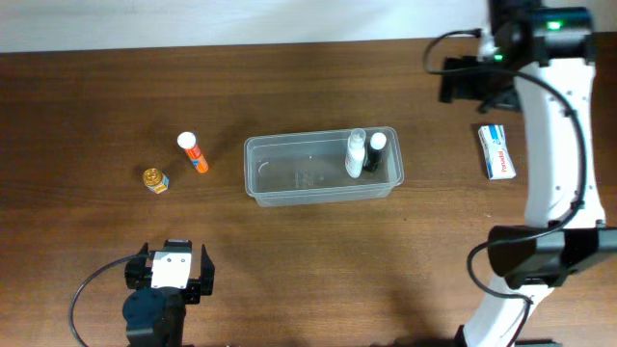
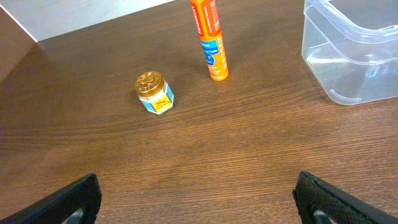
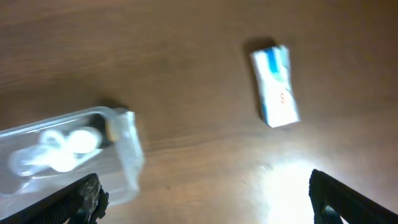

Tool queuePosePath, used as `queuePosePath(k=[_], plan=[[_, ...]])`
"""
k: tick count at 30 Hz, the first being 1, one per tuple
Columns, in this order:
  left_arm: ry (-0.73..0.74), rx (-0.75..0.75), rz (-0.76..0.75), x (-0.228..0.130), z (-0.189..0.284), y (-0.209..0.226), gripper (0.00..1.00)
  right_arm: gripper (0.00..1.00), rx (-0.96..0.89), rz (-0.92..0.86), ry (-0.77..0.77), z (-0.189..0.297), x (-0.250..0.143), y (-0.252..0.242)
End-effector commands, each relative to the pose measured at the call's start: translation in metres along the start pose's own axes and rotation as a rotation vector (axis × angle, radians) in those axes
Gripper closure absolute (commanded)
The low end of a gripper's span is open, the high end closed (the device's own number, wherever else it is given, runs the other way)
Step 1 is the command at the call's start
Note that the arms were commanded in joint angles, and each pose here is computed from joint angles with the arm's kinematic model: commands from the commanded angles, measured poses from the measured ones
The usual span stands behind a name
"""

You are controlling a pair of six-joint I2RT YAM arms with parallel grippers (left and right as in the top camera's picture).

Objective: Pack container
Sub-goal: 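Move the right gripper toward the white Panadol box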

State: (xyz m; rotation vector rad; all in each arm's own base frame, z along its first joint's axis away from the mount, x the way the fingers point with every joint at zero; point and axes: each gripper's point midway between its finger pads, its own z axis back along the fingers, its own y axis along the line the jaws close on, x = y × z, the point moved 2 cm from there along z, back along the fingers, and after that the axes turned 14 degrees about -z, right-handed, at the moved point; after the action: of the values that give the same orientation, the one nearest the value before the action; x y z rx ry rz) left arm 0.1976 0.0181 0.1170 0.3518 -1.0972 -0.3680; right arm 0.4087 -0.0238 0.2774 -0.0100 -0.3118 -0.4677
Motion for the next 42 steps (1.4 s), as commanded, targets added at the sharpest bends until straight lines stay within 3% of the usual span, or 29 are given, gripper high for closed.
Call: queuePosePath(k=[1,17,29,42], plan=[[0.011,0.005,0.007,-0.002,0.0,0.0,0.0,0.01,-0.021,-0.069,-0.017,0.009,0.008,-0.027],[0.011,0.005,0.007,-0.002,0.0,0.0,0.0,0.02,-0.043,-0.251,0.02,-0.005,0.022,-0.093],[0.011,0.005,0.007,-0.002,0.0,0.0,0.0,0.01,-0.051,-0.242,0.044,-0.049,0.024,-0.093],[0.011,0.005,0.007,-0.002,0.0,0.0,0.0,0.01,-0.051,-0.15,0.024,-0.065,0.031,-0.093]])
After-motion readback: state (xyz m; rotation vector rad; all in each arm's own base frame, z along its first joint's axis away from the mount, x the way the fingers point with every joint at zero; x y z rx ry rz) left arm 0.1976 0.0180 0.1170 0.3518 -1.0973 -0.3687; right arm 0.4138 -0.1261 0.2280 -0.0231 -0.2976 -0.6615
